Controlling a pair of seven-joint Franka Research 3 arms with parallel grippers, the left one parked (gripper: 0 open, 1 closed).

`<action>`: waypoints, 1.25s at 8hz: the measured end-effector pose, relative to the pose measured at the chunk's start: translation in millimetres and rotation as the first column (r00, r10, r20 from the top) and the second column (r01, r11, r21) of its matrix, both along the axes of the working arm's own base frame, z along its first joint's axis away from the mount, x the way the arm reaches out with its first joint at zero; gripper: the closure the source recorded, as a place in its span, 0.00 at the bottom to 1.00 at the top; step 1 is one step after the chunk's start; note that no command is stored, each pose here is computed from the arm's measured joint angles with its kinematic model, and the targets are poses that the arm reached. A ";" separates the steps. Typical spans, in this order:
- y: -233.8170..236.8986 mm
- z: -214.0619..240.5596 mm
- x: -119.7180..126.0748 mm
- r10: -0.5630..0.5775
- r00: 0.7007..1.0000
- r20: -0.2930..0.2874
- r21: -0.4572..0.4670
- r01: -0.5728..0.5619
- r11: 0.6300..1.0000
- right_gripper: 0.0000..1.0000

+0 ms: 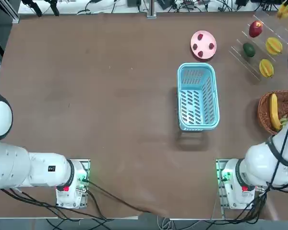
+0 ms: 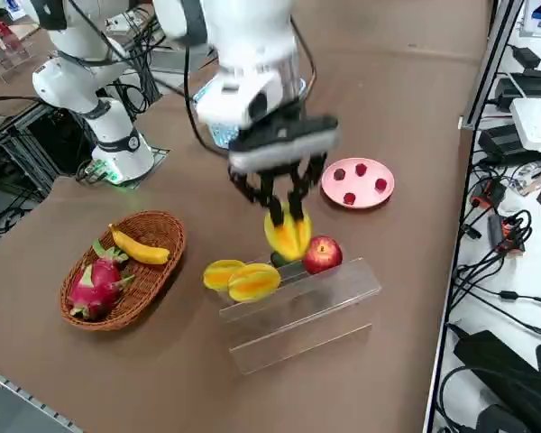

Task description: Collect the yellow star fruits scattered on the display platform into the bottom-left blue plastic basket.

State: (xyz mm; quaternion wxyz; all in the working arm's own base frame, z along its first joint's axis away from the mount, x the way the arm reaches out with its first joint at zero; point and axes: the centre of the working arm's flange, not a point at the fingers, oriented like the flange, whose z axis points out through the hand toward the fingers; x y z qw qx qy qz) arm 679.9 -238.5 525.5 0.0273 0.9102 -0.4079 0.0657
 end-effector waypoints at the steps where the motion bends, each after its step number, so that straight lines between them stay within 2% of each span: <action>1: 34.3 18.9 -6.2 0.065 0.997 -0.033 0.027 -0.064 0.998 0.78; 3: 116.9 36.7 -16.1 0.182 0.980 -0.079 0.065 -0.177 0.982 0.78; 6: 204.6 30.0 -41.3 0.309 0.942 -0.128 0.130 -0.293 0.947 0.79; 8: 265.9 24.8 -66.5 0.402 0.903 -0.152 0.163 -0.378 0.911 0.79; 10: 329.1 21.5 -98.0 0.497 0.854 -0.154 0.217 -0.461 0.860 0.79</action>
